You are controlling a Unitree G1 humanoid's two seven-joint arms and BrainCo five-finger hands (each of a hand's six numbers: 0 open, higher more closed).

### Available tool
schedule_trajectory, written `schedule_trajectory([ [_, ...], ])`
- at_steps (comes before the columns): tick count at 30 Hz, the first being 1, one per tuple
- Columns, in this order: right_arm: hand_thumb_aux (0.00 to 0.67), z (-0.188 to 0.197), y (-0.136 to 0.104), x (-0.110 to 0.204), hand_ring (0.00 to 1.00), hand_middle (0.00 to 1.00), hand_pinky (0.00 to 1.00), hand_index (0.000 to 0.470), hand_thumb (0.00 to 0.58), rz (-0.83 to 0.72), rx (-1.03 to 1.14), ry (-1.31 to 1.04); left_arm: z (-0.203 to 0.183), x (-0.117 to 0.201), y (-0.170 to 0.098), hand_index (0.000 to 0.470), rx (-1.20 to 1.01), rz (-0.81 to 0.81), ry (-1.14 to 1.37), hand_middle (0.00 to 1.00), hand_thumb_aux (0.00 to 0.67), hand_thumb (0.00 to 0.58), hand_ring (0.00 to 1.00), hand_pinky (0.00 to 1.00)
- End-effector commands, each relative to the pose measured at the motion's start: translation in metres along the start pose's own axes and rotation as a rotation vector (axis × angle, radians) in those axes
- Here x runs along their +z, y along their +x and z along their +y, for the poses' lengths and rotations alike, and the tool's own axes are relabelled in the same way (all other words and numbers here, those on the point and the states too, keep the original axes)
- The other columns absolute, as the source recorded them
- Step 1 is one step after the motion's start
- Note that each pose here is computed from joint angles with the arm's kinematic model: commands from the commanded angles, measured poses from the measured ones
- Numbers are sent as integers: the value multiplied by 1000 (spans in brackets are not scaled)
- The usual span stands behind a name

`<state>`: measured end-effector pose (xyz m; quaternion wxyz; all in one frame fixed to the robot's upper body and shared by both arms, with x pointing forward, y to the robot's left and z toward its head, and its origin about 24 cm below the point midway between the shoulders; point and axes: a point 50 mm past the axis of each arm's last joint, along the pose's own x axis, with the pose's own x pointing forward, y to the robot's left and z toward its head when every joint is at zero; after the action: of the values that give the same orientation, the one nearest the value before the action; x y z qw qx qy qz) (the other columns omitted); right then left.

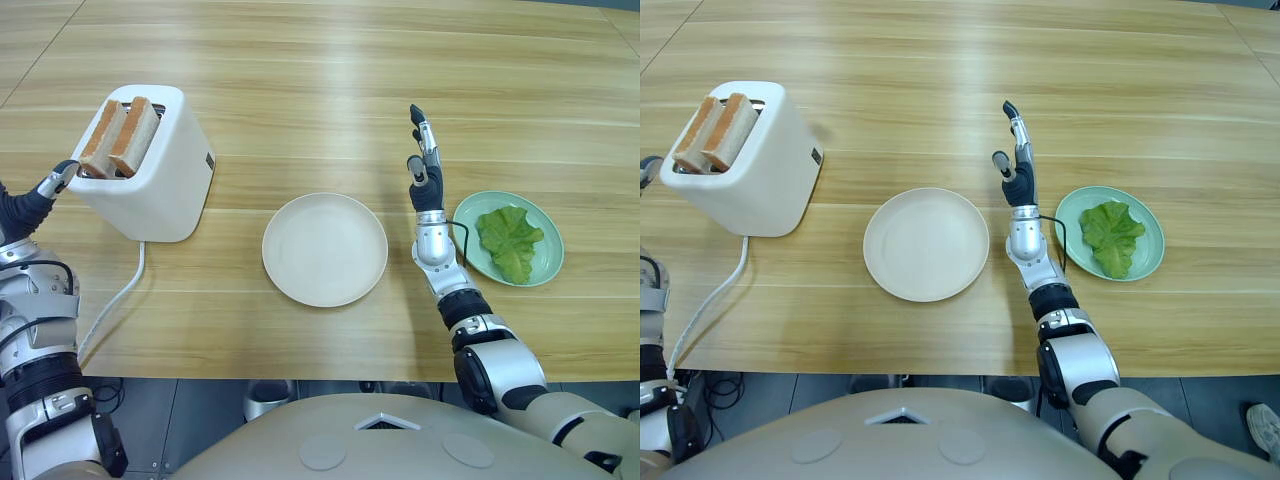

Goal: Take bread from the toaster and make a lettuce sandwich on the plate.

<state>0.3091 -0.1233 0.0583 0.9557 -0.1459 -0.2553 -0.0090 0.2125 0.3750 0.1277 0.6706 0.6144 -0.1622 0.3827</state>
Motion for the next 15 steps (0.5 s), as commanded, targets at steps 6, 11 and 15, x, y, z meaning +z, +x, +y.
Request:
schedule_trajectory([
  [6, 0, 1, 2, -1, 0, 0, 0, 0, 0, 0, 15, -17, -34, -7, -4, 0, -163, 47, 7, 0, 0, 0, 0, 0],
  [11, 0, 1, 1, -3, 0, 0, 0, 0, 0, 7, 19, -22, -42, -3, 0, 0, -198, 42, -18, 0, 0, 0, 0, 0],
  [15, 0, 4, -1, -4, 0, 0, 0, 0, 0, 16, 26, -26, -49, 7, 4, 0, -230, 27, -51, 0, 0, 0, 0, 0],
])
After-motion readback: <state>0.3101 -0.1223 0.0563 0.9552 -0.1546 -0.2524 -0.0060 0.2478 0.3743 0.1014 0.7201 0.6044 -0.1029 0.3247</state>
